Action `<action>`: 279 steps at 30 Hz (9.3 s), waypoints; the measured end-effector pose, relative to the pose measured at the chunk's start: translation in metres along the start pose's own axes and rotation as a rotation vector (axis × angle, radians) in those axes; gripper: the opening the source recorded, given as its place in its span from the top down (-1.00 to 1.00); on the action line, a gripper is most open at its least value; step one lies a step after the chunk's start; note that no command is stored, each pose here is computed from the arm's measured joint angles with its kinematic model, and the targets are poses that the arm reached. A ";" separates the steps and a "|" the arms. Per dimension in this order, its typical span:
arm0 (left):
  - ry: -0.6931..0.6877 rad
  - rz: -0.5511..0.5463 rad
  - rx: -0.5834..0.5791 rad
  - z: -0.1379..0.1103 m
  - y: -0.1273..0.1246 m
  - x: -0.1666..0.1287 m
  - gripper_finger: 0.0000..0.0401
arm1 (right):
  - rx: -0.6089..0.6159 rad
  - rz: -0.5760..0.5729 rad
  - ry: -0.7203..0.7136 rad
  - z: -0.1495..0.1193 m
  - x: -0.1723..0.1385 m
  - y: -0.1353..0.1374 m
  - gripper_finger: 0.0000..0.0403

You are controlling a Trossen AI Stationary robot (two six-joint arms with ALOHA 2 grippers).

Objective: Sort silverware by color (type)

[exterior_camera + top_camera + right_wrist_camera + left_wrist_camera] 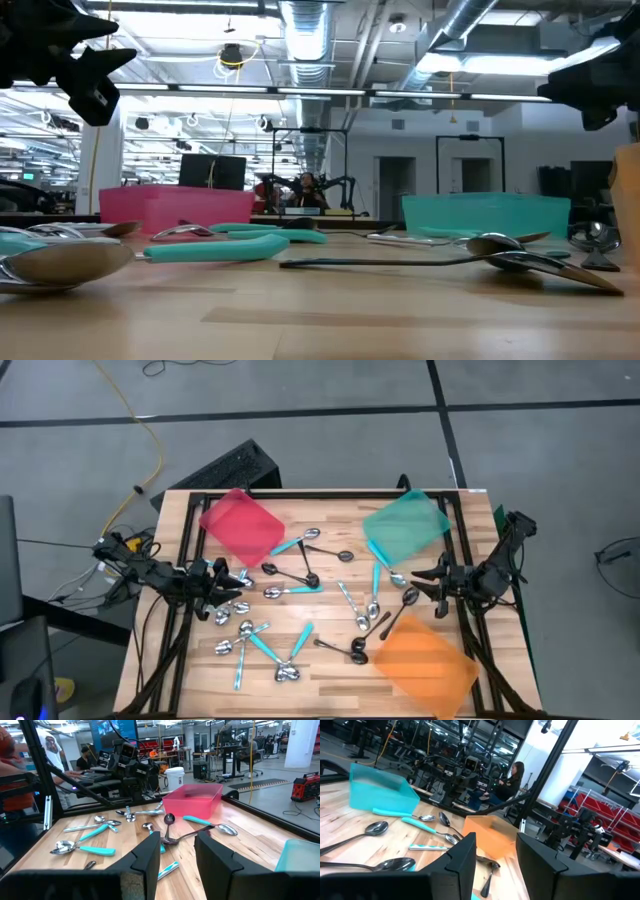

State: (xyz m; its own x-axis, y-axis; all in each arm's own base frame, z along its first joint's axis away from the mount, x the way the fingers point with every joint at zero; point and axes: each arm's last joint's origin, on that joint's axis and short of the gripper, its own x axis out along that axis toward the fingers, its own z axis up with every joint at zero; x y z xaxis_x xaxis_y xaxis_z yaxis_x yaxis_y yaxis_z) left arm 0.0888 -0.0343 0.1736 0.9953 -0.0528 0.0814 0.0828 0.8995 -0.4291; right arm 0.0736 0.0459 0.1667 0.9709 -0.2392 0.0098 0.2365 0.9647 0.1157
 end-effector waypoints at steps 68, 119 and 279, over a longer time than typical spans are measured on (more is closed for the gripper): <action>-0.281 0.360 -0.481 0.006 0.011 -0.003 0.39 | -0.365 -0.044 0.003 0.000 0.001 -0.002 0.29; -0.368 0.497 -0.504 0.004 0.016 -0.005 0.39 | 0.471 -0.289 0.800 0.189 -0.014 -0.009 0.27; -0.358 0.510 -0.456 0.004 0.016 -0.005 0.39 | 0.822 -0.242 0.941 0.020 0.058 -0.042 0.83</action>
State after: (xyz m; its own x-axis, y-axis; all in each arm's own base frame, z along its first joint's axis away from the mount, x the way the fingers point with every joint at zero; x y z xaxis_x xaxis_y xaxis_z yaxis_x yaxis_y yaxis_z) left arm 0.0846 -0.0174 0.1698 0.8453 0.5336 0.0270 -0.2918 0.5033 -0.8134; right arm 0.1188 -0.0107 0.1827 0.6377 0.0964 -0.7643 0.6453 0.4750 0.5983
